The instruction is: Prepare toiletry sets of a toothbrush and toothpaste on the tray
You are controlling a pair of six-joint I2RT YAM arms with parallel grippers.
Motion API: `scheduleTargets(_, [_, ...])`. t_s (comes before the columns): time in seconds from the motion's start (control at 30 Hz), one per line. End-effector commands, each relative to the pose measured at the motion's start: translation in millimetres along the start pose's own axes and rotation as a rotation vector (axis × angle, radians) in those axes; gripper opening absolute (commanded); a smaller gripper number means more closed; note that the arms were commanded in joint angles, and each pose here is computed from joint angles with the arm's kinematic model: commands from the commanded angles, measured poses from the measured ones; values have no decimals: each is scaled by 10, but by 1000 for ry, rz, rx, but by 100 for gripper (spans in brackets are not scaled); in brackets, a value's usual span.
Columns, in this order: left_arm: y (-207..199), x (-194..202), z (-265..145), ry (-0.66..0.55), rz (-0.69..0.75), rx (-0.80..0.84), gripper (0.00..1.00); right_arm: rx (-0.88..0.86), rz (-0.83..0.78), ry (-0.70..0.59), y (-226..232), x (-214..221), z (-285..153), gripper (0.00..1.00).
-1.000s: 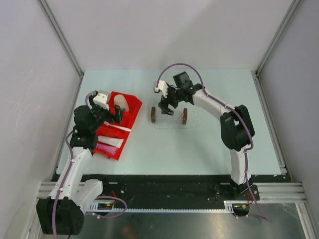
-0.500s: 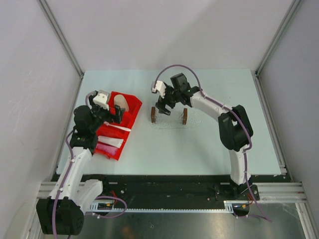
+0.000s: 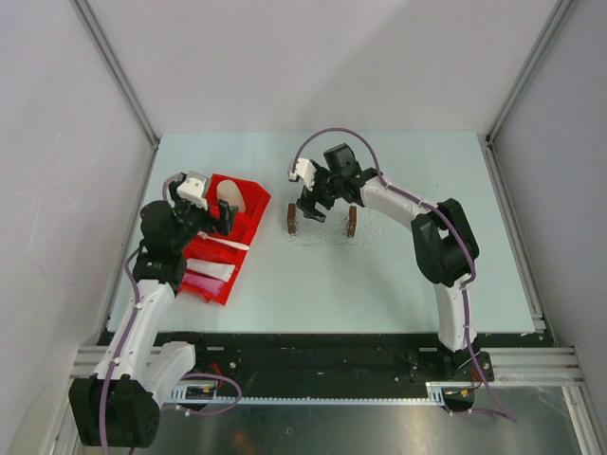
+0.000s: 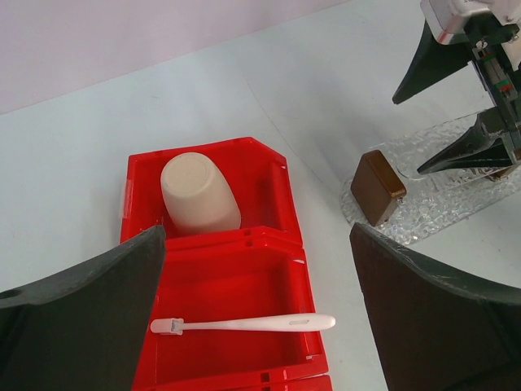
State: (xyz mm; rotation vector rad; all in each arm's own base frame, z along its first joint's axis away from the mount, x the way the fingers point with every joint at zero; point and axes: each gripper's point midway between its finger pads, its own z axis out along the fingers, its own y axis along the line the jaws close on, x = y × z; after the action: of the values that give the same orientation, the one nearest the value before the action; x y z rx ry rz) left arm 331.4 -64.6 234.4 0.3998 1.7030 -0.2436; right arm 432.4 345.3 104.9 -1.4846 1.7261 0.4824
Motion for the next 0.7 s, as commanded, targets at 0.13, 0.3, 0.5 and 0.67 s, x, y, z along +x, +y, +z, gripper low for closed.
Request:
scheduleTargets(0.13, [3,-36,-3,-23,56,18,100,11,-36,-6,-29,0,69,95])
scheduleTargets(0.3, [4,-28,-3,-22,54,17,100,-5,-39,-1,18,23,99,95])
scheduleTargets(0.5, [3,-27,2,-20,54,19,100,-32,-52,4,79,31,110,95])
scheduleTargets(0.67, [-2,-17,0,-19,55,21,100,-41,-57,11,105,51,111,95])
